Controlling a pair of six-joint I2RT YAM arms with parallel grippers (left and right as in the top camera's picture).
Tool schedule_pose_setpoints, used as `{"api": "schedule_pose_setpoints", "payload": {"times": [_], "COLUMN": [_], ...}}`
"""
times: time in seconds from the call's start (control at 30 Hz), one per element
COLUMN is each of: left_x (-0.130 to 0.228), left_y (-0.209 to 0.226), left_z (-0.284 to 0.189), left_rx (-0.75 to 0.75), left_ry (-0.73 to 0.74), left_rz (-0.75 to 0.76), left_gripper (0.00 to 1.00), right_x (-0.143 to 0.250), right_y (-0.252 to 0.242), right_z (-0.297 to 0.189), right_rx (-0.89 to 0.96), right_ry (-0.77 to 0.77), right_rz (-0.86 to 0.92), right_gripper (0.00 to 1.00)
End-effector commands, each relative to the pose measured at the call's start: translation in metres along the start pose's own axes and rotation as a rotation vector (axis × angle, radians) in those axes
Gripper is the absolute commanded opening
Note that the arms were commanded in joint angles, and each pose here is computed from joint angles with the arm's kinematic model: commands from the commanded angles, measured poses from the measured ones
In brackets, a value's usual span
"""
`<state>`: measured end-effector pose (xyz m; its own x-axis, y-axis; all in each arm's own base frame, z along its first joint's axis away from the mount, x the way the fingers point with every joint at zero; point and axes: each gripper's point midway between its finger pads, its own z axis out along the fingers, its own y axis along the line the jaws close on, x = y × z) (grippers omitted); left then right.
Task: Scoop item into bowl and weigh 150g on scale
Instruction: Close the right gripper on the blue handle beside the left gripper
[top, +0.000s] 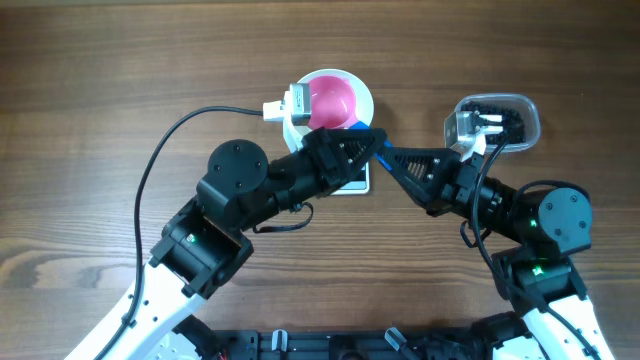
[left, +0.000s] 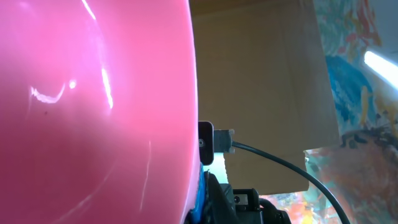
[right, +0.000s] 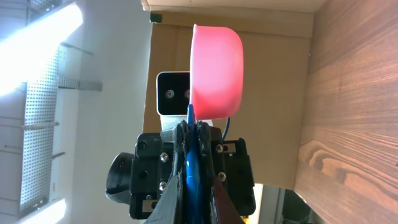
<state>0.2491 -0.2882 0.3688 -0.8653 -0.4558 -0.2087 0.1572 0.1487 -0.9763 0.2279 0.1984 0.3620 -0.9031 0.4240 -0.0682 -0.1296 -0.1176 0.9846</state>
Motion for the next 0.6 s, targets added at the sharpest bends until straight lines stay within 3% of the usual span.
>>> {"api": "schedule_pose_setpoints", "payload": {"times": [0.0, 0.07, 0.13, 0.3, 0.57], "left_x": [-0.001, -0.001, 0.000, 0.004, 0.009], "left_y": [0.004, 0.005, 0.008, 0.023, 0.082], "left_z": [0.002, 0.002, 0.002, 0.001, -0.017], "left_rx": [-0.012, -0.016, -0.029, -0.090, -0.320], "left_ry": [-0.009, -0.008, -0.005, 0.011, 0.087], "left_rz": [-0.003, -0.004, -0.006, -0.014, 0.216], "left_gripper": [0.41, 0.77, 0.99, 1.00, 1.00], "right_x": [-0.003, -0.004, -0.009, -0.030, -0.059], "right_y": [0.009, 0.008, 0.002, -0.023, -0.045], "right_z": [0.001, 0.001, 0.001, -0.004, -0.030], "right_rx": [-0.019, -0.017, 0.004, 0.100, 0.308], "right_ry": [-0.016, -0.026, -0.051, -0.164, -0.255], "right_rz": [-0.035, -0.058, -0.052, -0.096, -0.187], "right_gripper": [0.04, 0.04, 0.04, 0.05, 0.05]}}
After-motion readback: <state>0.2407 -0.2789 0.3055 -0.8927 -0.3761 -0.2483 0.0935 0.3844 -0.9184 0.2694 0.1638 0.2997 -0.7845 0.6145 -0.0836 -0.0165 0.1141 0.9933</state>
